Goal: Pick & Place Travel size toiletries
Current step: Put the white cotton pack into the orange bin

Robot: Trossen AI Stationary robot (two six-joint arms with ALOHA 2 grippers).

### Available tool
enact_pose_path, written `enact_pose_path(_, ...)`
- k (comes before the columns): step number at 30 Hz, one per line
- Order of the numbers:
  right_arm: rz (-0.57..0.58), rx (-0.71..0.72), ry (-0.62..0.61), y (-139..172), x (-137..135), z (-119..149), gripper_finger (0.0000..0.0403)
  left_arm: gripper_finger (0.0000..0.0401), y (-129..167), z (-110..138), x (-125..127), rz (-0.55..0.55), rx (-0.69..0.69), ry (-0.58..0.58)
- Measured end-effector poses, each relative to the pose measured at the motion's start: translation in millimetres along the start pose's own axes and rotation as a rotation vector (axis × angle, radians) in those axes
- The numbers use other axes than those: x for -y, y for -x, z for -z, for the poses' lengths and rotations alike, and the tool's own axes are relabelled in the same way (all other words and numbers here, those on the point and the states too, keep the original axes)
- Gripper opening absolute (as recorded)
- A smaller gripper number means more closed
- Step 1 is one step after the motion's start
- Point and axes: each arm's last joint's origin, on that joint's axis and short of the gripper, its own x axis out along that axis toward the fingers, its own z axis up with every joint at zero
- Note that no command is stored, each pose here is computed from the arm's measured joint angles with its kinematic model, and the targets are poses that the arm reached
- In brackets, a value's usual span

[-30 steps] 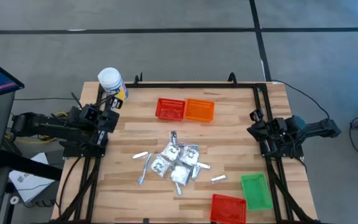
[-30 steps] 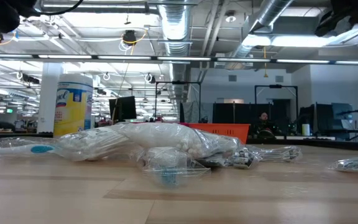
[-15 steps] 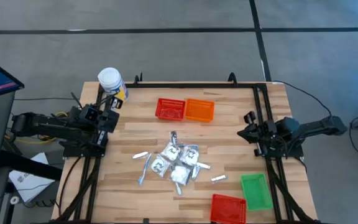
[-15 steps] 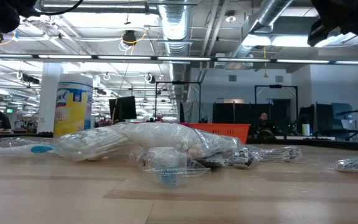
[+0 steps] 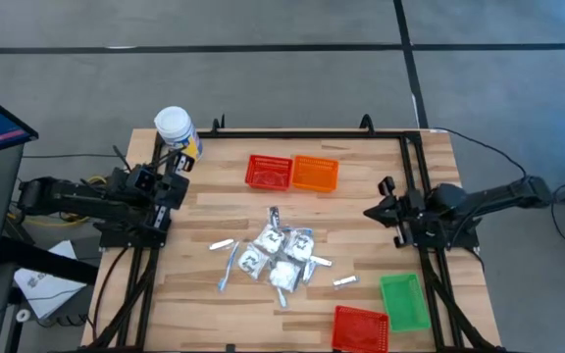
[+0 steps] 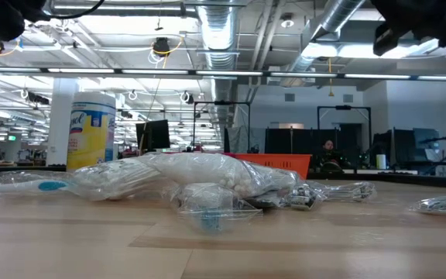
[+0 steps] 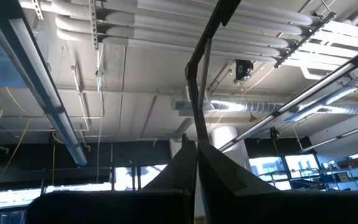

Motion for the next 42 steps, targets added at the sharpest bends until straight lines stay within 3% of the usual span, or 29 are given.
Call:
enact_pose_path(18, 0.016, -0.299, 0.001, -55, -3, -6, 0.0, 0.0008, -4, 15, -6, -0.083, -0.06, 0.014)
enact_pose_path(28, 0.022, -0.367, -0.013, -65, -4, -5, 0.0, 0.0008, -26, 21, -14, -0.107, -0.227, 0.038)
enact_pose_path(42, -0.015, -0.383, -0.044, -64, -12, -4, 0.0, 0.0008, -30, 26, -16, -0.107, -0.25, 0.018)
